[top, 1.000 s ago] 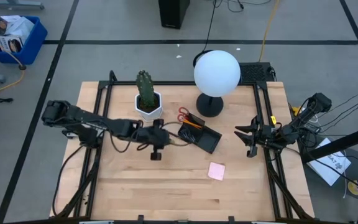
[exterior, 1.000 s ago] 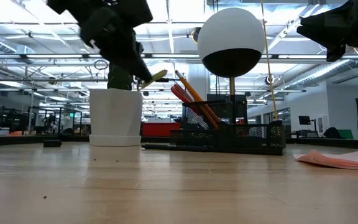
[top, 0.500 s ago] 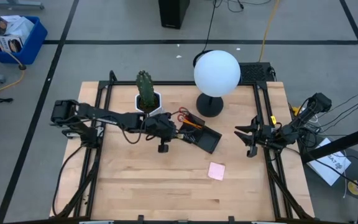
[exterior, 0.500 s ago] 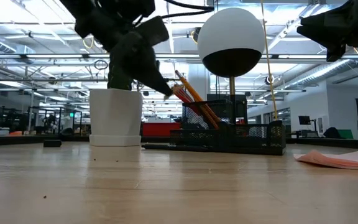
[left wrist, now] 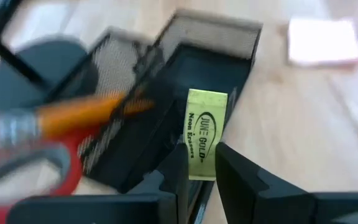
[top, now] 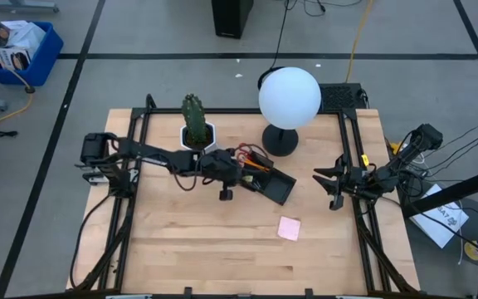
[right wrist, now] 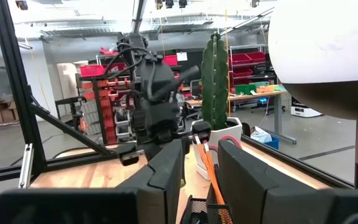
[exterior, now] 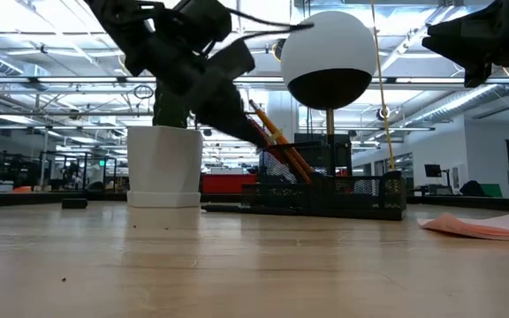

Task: Pick and place office supplies into organizer
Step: Put the light green eraser into the black desk organizer

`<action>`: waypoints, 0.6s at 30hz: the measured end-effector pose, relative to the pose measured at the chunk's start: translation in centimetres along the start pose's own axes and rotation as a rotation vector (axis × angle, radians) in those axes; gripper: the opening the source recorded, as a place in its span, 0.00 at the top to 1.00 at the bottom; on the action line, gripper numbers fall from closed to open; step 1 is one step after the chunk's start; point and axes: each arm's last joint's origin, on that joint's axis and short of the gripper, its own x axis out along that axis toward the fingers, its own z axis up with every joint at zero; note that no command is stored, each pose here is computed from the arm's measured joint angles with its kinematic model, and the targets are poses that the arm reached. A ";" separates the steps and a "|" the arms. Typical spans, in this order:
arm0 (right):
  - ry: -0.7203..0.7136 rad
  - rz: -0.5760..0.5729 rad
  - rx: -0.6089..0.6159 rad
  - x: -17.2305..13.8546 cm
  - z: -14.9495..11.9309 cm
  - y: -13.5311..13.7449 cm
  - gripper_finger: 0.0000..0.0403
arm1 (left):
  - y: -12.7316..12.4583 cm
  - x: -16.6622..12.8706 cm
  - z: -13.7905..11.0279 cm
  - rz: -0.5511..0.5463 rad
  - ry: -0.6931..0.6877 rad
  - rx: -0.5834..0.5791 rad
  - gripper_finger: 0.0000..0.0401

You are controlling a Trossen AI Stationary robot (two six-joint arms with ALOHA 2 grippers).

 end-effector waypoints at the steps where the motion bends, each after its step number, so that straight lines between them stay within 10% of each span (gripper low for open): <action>1: 0.000 0.000 0.000 0.0 0.0 0.0 0.75 | 0.0 0.1 0.2 -0.005 -0.021 0.001 0.82; 18: 0.000 0.000 -0.001 0.0 0.0 0.0 0.75 | 0.4 0.4 0.4 -0.002 -0.074 -0.003 0.82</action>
